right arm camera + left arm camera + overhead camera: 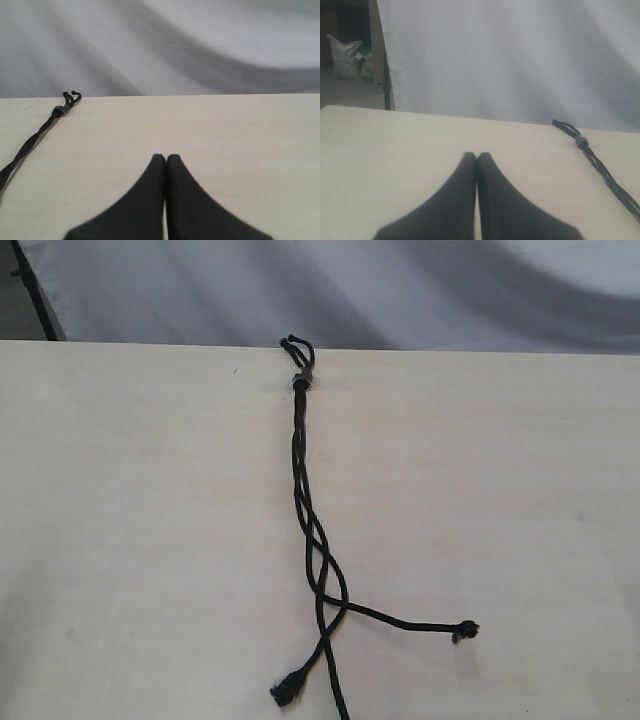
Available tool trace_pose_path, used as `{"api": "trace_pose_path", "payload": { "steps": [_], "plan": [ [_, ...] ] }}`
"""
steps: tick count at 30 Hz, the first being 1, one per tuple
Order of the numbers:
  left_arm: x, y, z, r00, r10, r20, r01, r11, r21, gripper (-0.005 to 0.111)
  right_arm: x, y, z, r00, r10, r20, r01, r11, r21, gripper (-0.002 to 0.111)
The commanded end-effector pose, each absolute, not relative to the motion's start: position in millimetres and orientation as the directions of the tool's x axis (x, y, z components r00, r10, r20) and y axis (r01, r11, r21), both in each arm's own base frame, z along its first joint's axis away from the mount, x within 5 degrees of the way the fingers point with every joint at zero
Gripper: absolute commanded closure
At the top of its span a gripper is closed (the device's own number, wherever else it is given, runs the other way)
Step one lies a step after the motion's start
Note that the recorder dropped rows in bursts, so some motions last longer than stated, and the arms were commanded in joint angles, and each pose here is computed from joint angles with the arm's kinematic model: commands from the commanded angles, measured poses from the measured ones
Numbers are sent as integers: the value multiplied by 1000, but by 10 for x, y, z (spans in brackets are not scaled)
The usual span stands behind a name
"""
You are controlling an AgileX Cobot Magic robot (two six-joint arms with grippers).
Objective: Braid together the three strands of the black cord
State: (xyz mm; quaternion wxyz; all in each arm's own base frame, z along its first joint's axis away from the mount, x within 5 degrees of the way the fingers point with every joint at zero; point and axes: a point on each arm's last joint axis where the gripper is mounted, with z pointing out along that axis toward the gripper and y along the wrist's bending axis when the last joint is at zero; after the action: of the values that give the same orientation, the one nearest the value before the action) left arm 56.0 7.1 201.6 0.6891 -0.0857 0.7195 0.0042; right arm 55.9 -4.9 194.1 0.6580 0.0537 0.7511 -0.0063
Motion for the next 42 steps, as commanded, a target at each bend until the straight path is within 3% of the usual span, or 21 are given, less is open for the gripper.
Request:
{"api": "trace_pose_path", "payload": {
  "steps": [1, 8, 42],
  "plan": [
    [560, 68, 2007, -37, -117, -993, -124, 986, -111, 106, 555, -48, 1933, -127, 58, -990, 85, 995, 47, 108],
    [559, 68, 2007, -37, -111, -993, -124, 987, -106, 106, 546, -50, 1879, -186, 62, -981, 91, 995, 46, 108],
    [559, 68, 2007, -37, -111, -993, -124, 987, -106, 106, 546, -50, 1879, -189, 25, -982, 84, 996, 9, 108]
  ]
}}
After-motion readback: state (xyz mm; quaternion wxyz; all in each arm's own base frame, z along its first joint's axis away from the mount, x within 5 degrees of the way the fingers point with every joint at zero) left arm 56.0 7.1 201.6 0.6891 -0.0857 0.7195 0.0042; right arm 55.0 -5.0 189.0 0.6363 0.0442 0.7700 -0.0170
